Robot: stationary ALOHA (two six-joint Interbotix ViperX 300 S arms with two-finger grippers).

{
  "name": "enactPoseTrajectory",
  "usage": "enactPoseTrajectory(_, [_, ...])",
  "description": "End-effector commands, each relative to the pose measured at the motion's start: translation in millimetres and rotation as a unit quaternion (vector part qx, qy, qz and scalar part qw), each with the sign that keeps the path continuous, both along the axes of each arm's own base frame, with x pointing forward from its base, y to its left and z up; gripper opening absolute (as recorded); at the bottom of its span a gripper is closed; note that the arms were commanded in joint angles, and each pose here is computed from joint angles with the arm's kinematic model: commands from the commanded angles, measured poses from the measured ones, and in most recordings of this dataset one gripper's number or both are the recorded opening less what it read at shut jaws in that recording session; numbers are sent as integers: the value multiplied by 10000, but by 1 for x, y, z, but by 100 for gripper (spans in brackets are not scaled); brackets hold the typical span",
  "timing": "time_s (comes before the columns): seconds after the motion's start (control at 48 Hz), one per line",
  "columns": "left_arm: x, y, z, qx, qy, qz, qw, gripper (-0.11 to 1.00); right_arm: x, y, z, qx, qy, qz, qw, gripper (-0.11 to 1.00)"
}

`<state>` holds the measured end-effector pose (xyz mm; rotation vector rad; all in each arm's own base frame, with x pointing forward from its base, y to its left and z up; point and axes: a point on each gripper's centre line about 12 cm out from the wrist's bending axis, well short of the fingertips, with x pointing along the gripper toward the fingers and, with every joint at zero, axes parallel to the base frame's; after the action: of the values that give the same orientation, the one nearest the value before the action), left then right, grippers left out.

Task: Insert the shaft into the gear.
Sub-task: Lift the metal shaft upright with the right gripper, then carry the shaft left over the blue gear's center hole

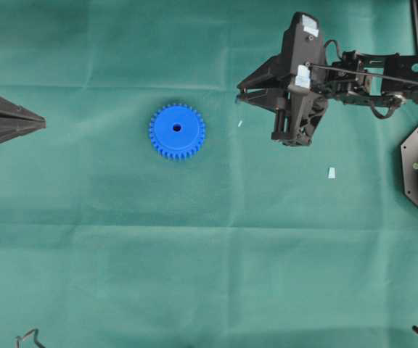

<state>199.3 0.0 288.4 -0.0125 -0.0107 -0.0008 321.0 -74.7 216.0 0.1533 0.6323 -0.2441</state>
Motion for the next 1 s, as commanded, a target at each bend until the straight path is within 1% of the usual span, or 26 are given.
enactPoseTrajectory(0.0, [2, 0, 10, 8, -130, 4, 9999, 0, 4, 1, 15, -45, -218, 17, 9998, 17])
enactPoseTrajectory(0.104, [2, 0, 10, 8, -130, 4, 9999, 0, 7, 4, 16, -45, -249, 66, 9997, 17])
enactPoseTrajectory(0.25, [2, 0, 11, 8, -138, 4, 9999, 0, 21, 10, 19, -37, -321, 190, 9993, 17])
enactPoseTrajectory(0.354, [2, 0, 10, 8, -130, 4, 9999, 0, 36, 14, 20, -36, -329, 275, 9991, 17])
enactPoseTrajectory(0.563, [2, 0, 11, 8, -138, 4, 9999, 0, 76, 21, 23, -62, -332, 474, 9983, 17])
enactPoseTrajectory(0.688, [2, 0, 11, 8, -138, 4, 9999, 0, 94, 22, 23, -53, -263, 512, 9983, 17])
enactPoseTrajectory(0.792, [2, 0, 10, 8, -130, 4, 9999, 0, 98, 20, 23, -47, -233, 506, 9984, 17])
enactPoseTrajectory(0.98, [2, 0, 10, 8, -130, 4, 9999, 0, 98, 20, 21, -39, -219, 501, 9985, 17])
